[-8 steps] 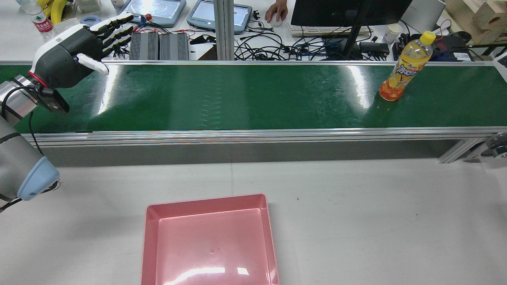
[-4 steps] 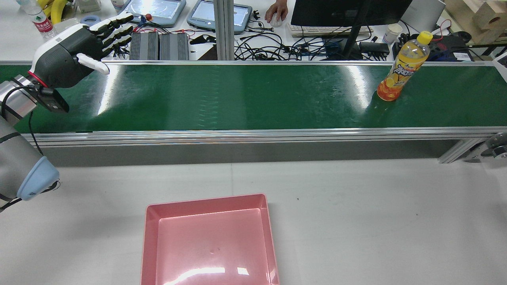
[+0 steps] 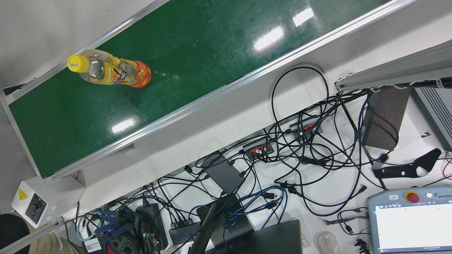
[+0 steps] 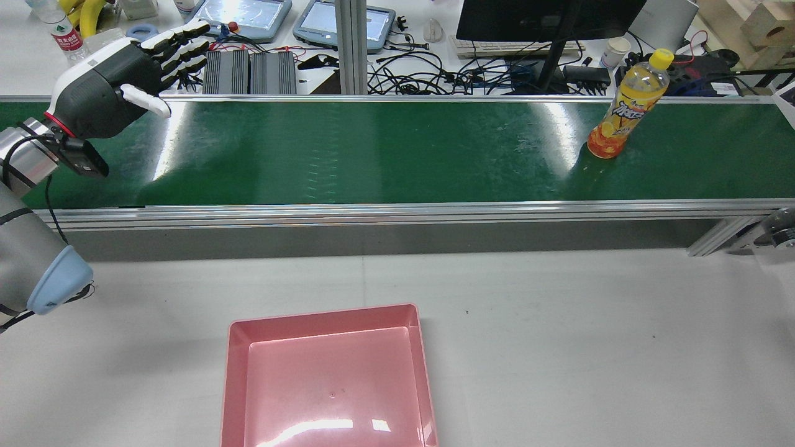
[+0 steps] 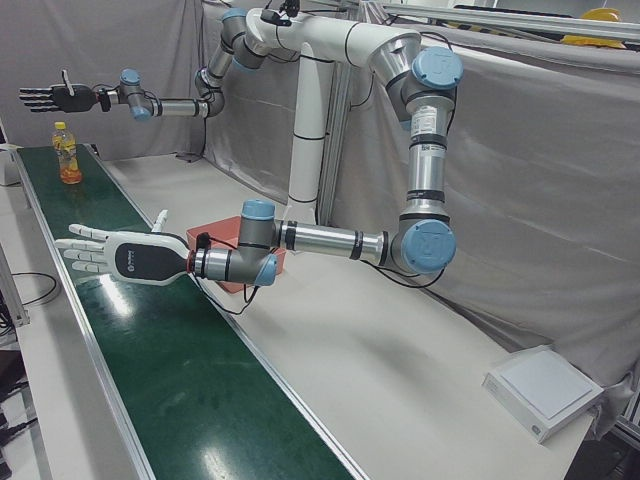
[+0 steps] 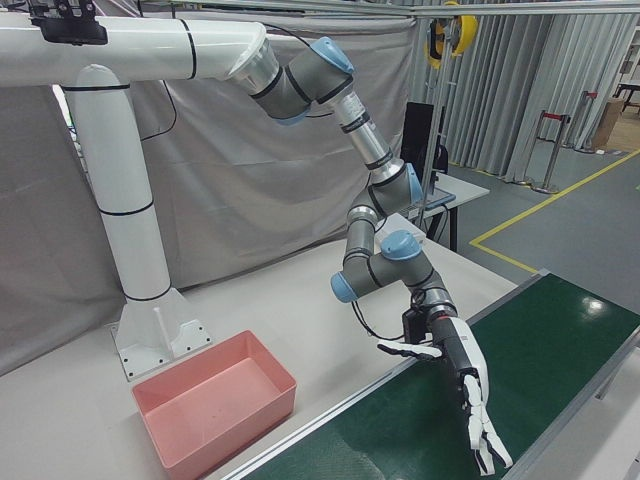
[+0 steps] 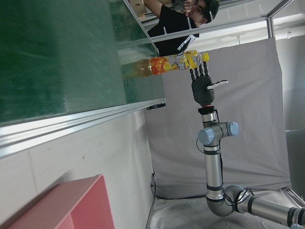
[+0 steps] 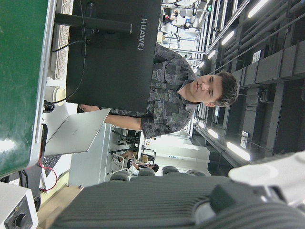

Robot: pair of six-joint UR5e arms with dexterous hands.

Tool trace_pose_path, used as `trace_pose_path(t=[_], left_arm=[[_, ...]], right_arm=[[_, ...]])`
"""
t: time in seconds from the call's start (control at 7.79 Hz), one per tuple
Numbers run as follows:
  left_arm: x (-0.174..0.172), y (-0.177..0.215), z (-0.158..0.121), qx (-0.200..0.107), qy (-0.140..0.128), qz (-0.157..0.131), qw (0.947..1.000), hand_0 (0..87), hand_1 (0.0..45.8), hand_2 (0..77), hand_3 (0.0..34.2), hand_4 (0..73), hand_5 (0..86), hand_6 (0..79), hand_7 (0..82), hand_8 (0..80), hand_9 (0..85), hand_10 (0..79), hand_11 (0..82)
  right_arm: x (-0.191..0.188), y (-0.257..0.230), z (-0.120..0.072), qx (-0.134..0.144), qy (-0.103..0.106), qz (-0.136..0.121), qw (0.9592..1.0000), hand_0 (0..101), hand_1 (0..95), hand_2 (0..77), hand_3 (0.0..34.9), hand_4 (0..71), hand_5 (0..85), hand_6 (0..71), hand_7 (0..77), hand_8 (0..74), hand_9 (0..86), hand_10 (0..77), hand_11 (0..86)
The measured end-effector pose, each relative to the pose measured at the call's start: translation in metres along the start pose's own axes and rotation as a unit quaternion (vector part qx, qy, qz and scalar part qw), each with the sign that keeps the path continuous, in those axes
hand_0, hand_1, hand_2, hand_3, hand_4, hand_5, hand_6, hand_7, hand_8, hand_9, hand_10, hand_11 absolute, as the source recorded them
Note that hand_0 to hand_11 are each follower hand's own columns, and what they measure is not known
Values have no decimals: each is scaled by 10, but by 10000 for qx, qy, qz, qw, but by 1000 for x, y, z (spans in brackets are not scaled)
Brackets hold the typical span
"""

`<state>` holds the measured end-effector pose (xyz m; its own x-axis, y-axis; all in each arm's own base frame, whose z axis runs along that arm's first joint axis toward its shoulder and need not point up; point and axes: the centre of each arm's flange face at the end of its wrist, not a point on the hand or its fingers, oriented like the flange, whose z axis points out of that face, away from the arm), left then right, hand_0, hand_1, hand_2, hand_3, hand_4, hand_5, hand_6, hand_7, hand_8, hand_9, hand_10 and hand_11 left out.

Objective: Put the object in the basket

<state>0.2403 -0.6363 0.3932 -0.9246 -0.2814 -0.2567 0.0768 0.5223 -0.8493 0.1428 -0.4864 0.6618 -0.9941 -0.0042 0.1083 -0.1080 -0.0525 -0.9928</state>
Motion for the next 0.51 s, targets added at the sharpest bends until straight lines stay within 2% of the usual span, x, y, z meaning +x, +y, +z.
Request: trace_pose_path(t=[0.51], left_arm=[[0,1,1,-11,3,-2,10000,528,60,5,29,131,104,0,5,60,65,49,87]], right_arm=[[0,0,0,1,0,0,10000,3,0,5,0,0,0,0,5,0,0,0,0]])
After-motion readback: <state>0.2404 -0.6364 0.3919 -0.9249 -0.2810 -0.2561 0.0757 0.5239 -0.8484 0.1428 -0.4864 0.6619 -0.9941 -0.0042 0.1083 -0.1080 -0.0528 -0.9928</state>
